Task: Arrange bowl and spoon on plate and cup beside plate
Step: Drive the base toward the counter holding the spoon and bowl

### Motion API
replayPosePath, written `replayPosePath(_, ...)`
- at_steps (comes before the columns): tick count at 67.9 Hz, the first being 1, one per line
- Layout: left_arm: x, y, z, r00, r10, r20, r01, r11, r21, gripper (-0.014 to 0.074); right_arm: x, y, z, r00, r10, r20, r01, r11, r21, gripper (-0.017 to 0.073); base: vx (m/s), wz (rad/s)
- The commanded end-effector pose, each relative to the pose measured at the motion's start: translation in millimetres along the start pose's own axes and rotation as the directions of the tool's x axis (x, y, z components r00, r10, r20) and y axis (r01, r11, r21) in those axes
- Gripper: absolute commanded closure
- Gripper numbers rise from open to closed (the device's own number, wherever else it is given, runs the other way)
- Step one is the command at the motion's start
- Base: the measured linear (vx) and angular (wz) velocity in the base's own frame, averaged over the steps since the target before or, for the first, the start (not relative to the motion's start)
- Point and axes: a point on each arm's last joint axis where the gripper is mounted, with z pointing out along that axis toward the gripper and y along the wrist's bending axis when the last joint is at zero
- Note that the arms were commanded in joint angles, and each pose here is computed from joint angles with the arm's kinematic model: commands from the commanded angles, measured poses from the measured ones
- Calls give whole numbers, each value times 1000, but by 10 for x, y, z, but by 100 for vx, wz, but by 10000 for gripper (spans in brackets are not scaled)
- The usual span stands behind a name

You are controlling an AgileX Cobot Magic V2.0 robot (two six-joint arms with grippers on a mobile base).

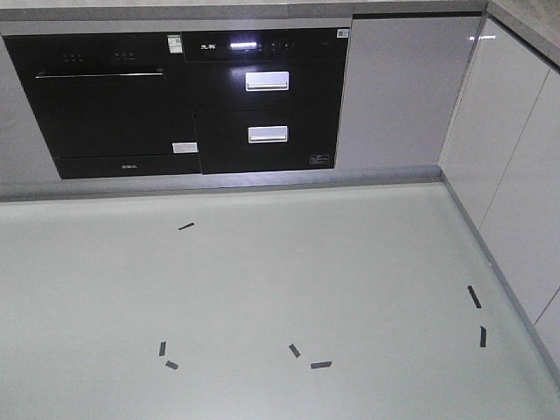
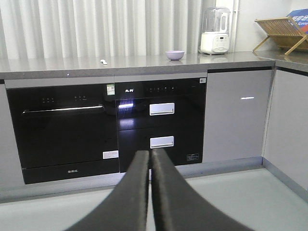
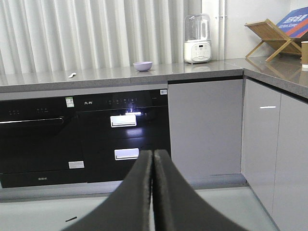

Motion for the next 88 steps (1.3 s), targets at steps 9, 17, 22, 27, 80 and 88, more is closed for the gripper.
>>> replayPosePath(9, -132, -11, -24, 995, -14, 102, 13, 1000, 9, 600, -32, 4, -4, 998, -10, 67, 10, 1000, -4, 570, 0, 0)
replayPosePath(17, -132, -11, -24, 995, -14, 102, 13, 1000, 9, 600, -32, 4, -4, 998, -10, 67, 10, 1000, -4, 570, 0, 0)
replayPosePath(22, -132, -11, -24, 995, -14, 102, 13, 1000, 9, 600, -32, 4, -4, 998, -10, 67, 10, 1000, -4, 570, 0, -1)
replayPosePath(27, -132, -11, -24, 995, -14, 102, 13, 1000, 9, 600, -32, 4, -4, 998, -10, 67, 10, 1000, -4, 570, 1, -2)
replayPosePath(80, -132, -11, -24, 995, -14, 102, 13, 1000, 9, 600, -32, 4, -4, 998, -10, 67, 10, 1000, -4, 570, 11, 3)
replayPosePath(88, -132, -11, -24, 995, -14, 102, 13, 1000, 9, 600, -32, 4, -4, 998, -10, 67, 10, 1000, -4, 570, 18, 15)
